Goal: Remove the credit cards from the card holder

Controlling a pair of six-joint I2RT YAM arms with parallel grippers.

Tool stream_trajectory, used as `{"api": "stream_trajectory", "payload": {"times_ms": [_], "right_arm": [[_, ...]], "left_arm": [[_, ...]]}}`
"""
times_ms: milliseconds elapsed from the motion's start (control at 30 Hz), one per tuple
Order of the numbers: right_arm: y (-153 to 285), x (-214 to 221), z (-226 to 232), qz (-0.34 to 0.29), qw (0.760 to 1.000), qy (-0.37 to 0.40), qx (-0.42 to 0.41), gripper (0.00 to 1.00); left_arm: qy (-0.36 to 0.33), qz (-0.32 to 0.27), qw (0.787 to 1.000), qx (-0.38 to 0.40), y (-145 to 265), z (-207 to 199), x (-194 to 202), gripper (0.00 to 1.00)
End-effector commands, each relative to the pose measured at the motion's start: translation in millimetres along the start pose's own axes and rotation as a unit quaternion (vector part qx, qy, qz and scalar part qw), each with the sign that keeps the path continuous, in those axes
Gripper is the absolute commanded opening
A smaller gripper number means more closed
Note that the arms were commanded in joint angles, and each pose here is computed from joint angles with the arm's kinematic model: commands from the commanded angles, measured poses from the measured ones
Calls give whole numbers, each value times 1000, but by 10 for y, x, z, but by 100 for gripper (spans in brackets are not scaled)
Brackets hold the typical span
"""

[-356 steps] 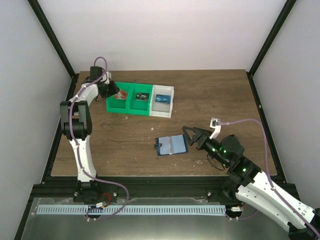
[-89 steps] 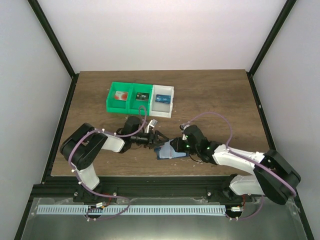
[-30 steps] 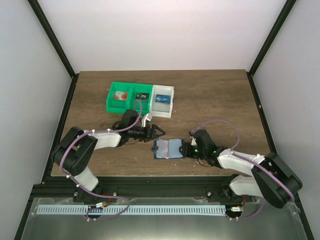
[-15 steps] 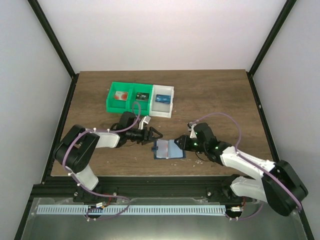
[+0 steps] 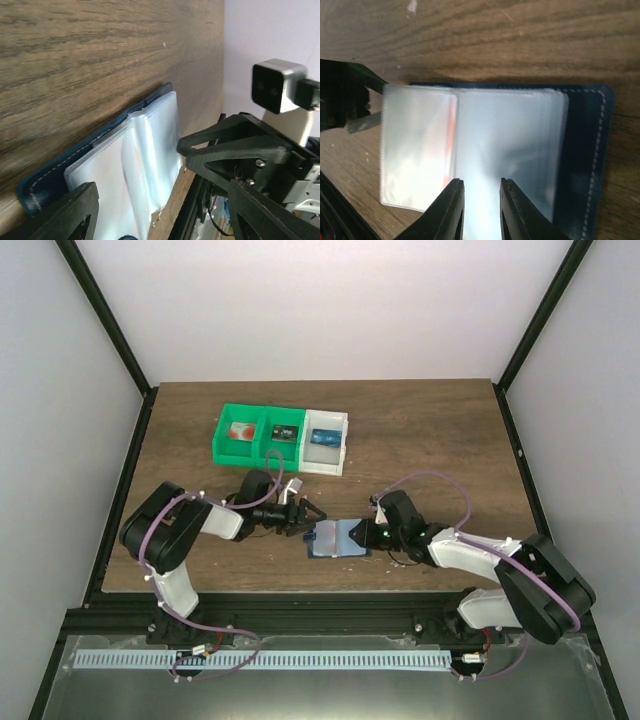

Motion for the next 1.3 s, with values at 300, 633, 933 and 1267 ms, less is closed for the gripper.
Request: {"api": "stream_trajectory", "payload": {"times_ms": [300,633,933,1267], "right_arm": [[-64,82,-72,0,1000,-5,3,22],[-58,101,-34,-2,1000,2,-15,21],[153,-2,25,-53,999,6,-10,25],[531,-162,262,-120,991,17,-48,28]], "left_arm": [[-11,16,1000,10,-150,-35,132,72],[-26,34,997,67,-309,-506,228,71],[-33,49,992,107,-474,-663,273,62],[-40,-5,997,62,-123,-507,58,63]]}}
Point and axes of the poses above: each gripper's point midway between its finger pads, its own y axis back along the fingers, its own z axis along the line the jaws close on, x = y × z, the point moved 5 cm from there along y, back along the fingers, and after that the axes turned 4 degrees about y, right-handed, at the moved point
